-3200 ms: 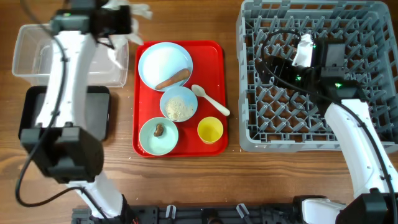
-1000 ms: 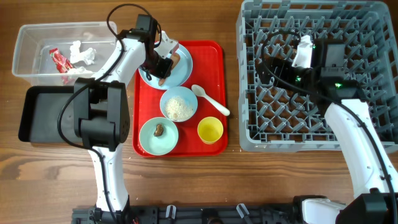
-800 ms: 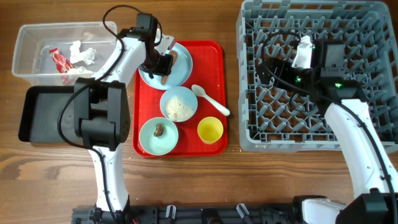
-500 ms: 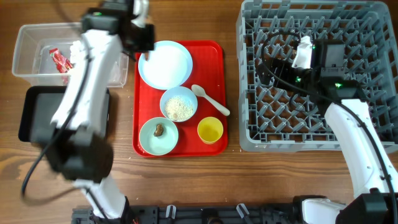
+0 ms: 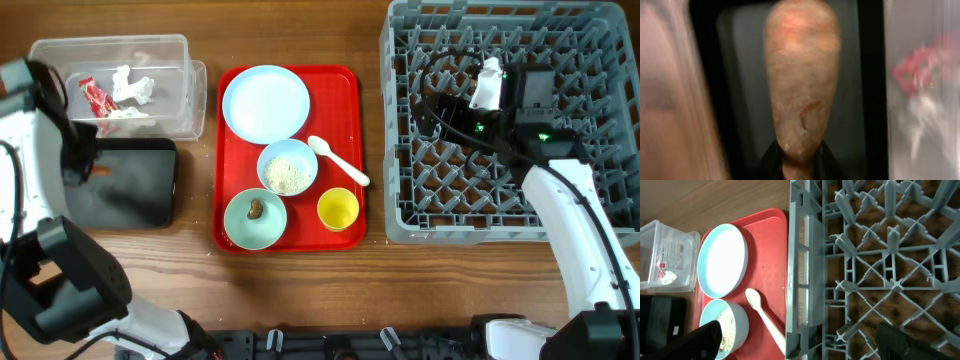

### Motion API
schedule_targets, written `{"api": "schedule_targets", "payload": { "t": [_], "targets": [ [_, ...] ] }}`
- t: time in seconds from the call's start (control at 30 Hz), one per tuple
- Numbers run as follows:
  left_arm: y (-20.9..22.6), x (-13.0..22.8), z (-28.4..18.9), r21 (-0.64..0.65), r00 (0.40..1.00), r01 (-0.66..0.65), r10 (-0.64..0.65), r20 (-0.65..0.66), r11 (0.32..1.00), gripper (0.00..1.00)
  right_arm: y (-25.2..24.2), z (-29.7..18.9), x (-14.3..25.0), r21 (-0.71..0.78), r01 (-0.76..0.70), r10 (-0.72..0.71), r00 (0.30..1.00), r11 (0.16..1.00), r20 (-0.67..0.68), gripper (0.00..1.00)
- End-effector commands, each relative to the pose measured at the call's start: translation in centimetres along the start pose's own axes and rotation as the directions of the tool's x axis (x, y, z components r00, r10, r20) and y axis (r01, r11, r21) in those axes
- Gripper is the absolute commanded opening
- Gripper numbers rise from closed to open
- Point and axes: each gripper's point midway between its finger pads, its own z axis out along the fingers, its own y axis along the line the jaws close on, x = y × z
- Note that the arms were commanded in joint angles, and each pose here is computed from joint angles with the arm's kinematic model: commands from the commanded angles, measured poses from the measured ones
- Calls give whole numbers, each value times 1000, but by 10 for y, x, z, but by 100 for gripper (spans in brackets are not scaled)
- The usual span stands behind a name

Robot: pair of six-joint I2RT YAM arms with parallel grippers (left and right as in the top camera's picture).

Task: Sort waste into correct bins and load items into the dishwasher rack
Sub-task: 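Move the carrot left and release it onto the black tray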

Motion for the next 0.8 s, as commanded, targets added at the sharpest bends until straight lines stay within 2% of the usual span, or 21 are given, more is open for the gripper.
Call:
{"api": "schedule_targets", "payload": {
  "t": [0.0,0.1,0.17,0.23,0.37,0.47,0.53,0.57,0.6,0.63,0.67,0.7,0.73,0.77],
  "targets": [
    [22,16,54,-20,990,138,-138,8,990,10,-1,1,-3,8,-6,6,1000,1000,6,100],
    [29,28,82,5,989,143,-143,21,990,14,-1,1,-3,9,-7,7,1000,1000,5,100],
    [31,31,84,-2,991,131,-131,18,991,26,-1,1,-2,9,-8,8,1000,1000,4,100],
    [30,30,84,1,992,125,-125,19,992,45,-1,1,-3,9,-7,7,1000,1000,5,100],
    [15,21,68,35,997,-71,69,47,997,93,-1,1,-3,9,-7,7,1000,1000,6,100],
    [-10,10,21,96,966,-241,230,115,966,99,-1,1,-3,8,-7,7,1000,1000,6,100],
    [-38,14,-23,171,888,-448,414,202,877,98,-1,1,-3,8,-14,14,1000,1000,6,100],
    [-52,24,-39,216,841,-534,489,232,817,98,-1,1,-3,8,-14,14,1000,1000,6,100],
    [-72,51,-63,302,760,-650,592,269,698,97,-1,1,-3,8,-13,13,1000,1000,7,100],
    [-95,95,-87,411,647,-752,695,313,515,99,-1,1,-3,8,-14,14,1000,1000,6,100],
    [-106,126,-99,468,563,-796,754,339,384,100,-1,1,-3,8,-13,13,1000,1000,6,100],
    [-113,171,-108,504,397,-847,830,391,168,100,-1,1,-3,8,-13,13,1000,1000,6,100],
    [-114,211,-107,485,242,-874,873,423,7,100,-1,1,-3,8,-14,14,1000,1000,5,100],
    [-113,230,-103,473,166,-879,888,428,-63,100,-1,1,-2,9,-14,14,1000,1000,4,100]
  ]
}}
